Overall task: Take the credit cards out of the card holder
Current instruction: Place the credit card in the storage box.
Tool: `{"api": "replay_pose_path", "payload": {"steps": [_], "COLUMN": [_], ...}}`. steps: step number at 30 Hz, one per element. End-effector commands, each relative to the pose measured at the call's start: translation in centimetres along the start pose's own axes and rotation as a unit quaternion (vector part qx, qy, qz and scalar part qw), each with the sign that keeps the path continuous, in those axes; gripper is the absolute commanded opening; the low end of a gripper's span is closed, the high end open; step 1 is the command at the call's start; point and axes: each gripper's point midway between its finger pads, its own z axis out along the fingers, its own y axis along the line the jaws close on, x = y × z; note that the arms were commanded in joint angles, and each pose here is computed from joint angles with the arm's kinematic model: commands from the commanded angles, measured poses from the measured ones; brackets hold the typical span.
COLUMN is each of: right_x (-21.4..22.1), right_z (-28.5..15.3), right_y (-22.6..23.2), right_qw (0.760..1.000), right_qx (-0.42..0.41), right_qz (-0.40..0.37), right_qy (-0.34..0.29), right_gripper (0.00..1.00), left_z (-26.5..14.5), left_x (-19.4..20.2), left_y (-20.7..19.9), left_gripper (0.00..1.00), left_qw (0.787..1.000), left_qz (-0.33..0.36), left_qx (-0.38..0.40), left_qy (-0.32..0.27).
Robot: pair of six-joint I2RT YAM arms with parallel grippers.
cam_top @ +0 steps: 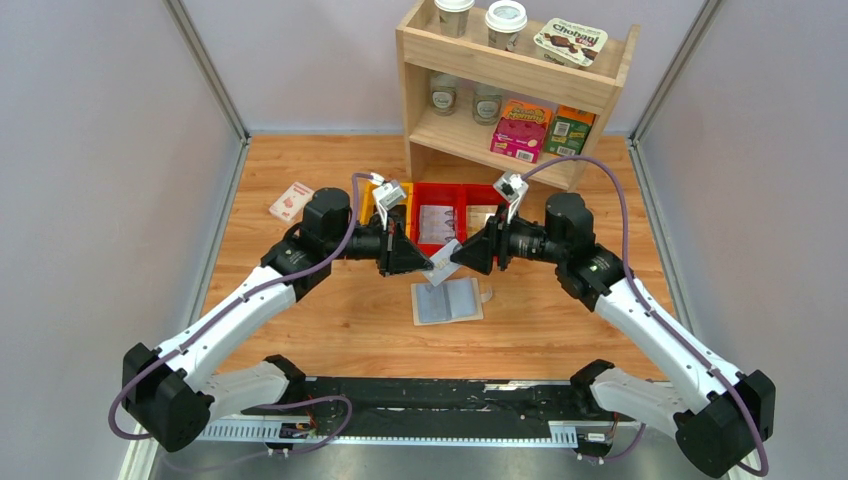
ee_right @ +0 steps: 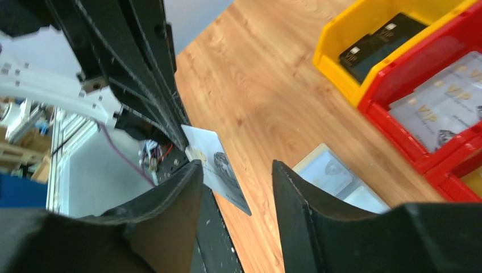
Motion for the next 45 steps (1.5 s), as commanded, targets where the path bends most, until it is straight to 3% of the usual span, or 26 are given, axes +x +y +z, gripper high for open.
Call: {"api": "replay_pose_path", "payload": {"steps": [1,5,10,13,15,16,17,20,24,27,33,39,45], "right_x": [0.6,0.9,1.2,1.1,1.1,1.0,0.8,0.3,0.1,0.4,0.0,1.1,2.5], "right_z": [-0.8,-0.8,-0.7,-0.4,-0.1,0.1,0.3,1.0,2.3,3.3,6.7,11.3,13.4], "right_y": [2.6,2.7,3.0,2.5,1.7,1.2,0.5,-2.1,-7.6,-11.4,-15.7,-18.3,-20.3], "right_qw": [0.996,0.995,0.994,0.995,0.997,0.998,0.999,0.999,0.983,0.96,0.936,0.924,0.909], "right_qx": [-0.073,-0.081,-0.094,-0.083,-0.063,-0.051,-0.034,0.033,0.163,0.246,0.299,0.291,0.312], "right_qz": [-0.048,-0.045,-0.041,-0.036,-0.03,-0.026,-0.021,0.009,0.076,0.127,0.182,0.236,0.265], "right_qy": [0.024,0.03,0.038,0.037,0.035,0.033,0.03,0.022,0.022,0.039,0.042,0.075,0.084], "right_gripper": [0.44,0.33,0.0,0.0,0.0,0.0,0.0,0.0,0.0,0.0,0.0,0.0,0.0], "left_z": [-0.8,-0.8,-0.9,-1.2,-1.7,-2.2,-2.8,-5.4,-10.1,-13.6,-17.5,-17.7,-16.5], "left_x": [0.2,0.1,-0.3,-0.8,-1.0,-1.2,-1.6,-1.8,-1.4,-0.7,1.2,0.8,0.9], "left_y": [-1.5,-1.5,-0.9,0.1,1.2,2.1,4.1,7.5,11.6,13.8,14.5,14.3,14.2], "left_gripper": [0.0,0.0,0.0,0.0,0.12,0.24,0.28,0.6,0.77,0.79,0.8,0.8,0.8], "left_qw": [0.998,0.998,0.998,0.998,0.998,0.997,0.992,0.974,0.925,0.876,0.828,0.824,0.841], "left_qz": [0.047,0.054,0.055,0.054,0.049,0.043,0.035,0.014,0.009,0.011,0.014,0.013,0.004], "left_qx": [0.033,0.033,0.018,-0.006,-0.034,-0.064,-0.118,-0.223,-0.378,-0.479,-0.558,-0.561,-0.537], "left_qy": [0.025,0.029,0.026,0.017,0.012,0.008,-0.001,-0.019,-0.043,-0.05,-0.057,-0.074,-0.068]}}
